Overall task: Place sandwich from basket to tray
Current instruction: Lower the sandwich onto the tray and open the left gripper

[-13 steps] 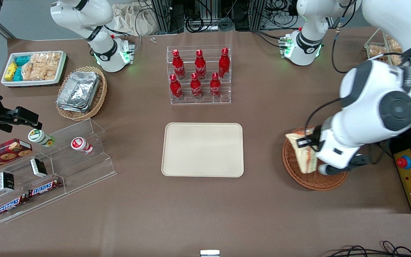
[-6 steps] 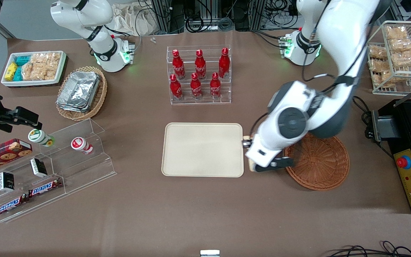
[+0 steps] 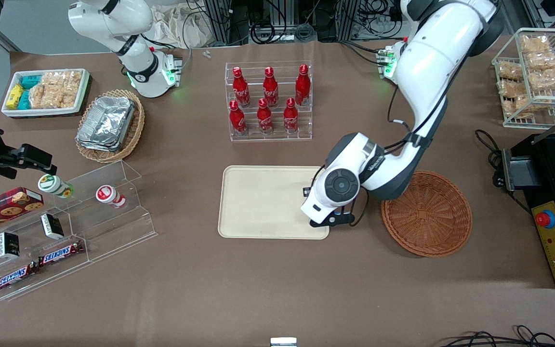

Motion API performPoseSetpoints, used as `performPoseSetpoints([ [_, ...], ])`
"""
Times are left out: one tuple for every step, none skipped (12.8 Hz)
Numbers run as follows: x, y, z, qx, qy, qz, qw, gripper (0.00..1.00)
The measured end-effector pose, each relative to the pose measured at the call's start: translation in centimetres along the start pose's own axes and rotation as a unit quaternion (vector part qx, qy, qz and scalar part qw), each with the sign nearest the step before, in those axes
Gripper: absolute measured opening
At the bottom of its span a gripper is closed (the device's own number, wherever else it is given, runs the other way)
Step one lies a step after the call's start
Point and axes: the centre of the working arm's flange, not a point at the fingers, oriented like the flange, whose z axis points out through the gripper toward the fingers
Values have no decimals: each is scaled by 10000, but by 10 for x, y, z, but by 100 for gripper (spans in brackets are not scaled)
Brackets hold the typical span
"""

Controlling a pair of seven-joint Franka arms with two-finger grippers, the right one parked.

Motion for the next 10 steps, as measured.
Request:
performPoseSetpoints([
  [1,1,9,35,-19,19,10000,16],
  [1,3,16,86,-32,48,9999,16],
  [0,5,22,152,-29,93,9998,16],
  [-1,7,27,209,-25,135,9997,16],
  [-2,9,31,242,-32,163,9996,16],
  [-4,11,35,265,-42,190,9995,16],
  [-5,13,37,282,-47,210,9994,16],
  [-6,14,38,299,-32,229,9993,16],
  [-6,14,38,313,-5,243,9992,16],
  [-5,14,38,329,11,251,9991,16],
])
